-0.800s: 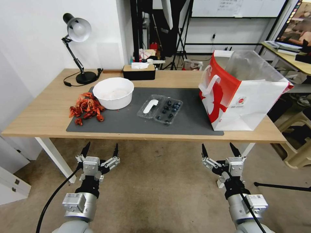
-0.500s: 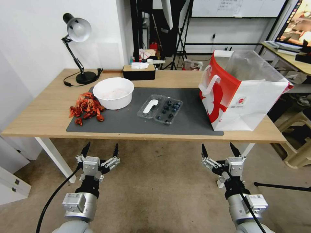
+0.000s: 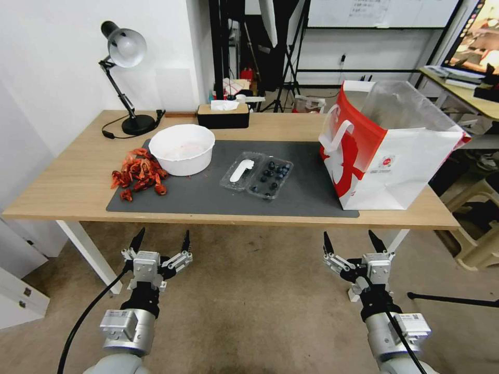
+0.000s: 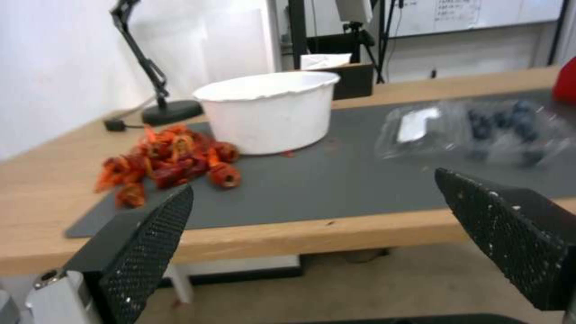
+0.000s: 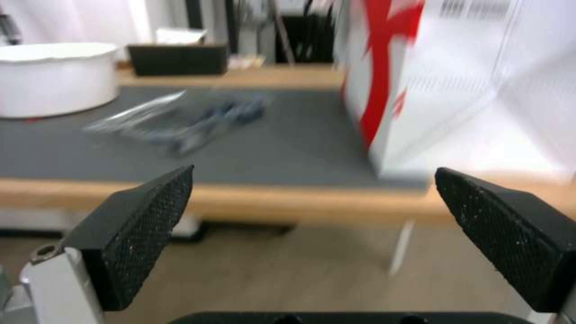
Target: Close the takeout container lid, then place the container into the takeout bag.
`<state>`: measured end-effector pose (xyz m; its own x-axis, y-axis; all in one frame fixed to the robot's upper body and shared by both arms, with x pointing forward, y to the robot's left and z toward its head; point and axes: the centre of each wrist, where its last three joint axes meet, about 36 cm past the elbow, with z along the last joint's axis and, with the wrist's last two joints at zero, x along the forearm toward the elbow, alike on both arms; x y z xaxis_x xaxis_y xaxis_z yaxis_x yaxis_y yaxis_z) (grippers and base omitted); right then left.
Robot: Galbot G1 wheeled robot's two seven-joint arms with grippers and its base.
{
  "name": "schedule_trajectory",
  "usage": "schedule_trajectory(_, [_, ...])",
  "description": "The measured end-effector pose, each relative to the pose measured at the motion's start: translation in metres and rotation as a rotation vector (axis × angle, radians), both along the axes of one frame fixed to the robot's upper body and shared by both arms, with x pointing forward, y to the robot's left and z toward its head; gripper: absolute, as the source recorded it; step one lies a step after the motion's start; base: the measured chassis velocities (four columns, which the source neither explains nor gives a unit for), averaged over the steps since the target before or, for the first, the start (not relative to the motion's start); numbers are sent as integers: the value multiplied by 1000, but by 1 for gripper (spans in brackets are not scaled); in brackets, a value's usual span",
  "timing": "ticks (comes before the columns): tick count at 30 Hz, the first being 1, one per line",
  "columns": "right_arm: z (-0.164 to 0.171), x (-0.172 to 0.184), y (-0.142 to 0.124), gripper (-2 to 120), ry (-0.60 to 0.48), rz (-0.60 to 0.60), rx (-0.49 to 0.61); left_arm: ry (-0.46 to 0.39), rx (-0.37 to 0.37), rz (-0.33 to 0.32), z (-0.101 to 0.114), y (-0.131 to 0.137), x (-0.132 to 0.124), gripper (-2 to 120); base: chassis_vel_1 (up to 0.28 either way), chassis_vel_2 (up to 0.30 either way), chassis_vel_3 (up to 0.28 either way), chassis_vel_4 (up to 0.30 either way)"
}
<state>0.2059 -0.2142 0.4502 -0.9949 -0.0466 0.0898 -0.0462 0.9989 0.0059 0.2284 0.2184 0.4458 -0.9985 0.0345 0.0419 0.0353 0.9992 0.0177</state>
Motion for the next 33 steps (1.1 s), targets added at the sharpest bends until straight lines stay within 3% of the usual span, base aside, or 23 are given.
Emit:
schedule_trajectory(2, [14,-18,5,100,64,9,65,35,-59,-14,14,-6,-1,100,0,0,0,0])
schedule_trajectory(5, [16,-19,3,100,70,2,71,72,-107,-30,27,-12,-2,100,0,0,0,0])
schedule_trajectory(7, [16,-18,-2,100,64,0,59,140,-169,-65,44,-19,-7,100,0,0,0,0])
schedule_trajectory(9, [16,-18,-2,100,63,0,57,156,-181,-74,48,-21,-8,100,0,0,0,0])
schedule_trajectory(13, [13,-15,-4,100,48,4,57,268,-224,-135,57,-31,-13,100,0,0,0,0])
schedule_trajectory(23, [-2,14,-14,100,-1,76,157,254,-212,-101,47,-28,-9,100,0,0,0,0])
schedule_trajectory(29, [-16,67,-28,100,-36,163,270,242,-210,-72,43,-27,-8,100,0,0,0,0])
schedule_trajectory(33, [-17,94,-29,100,-41,188,281,239,-210,-60,41,-27,-9,100,0,0,0,0])
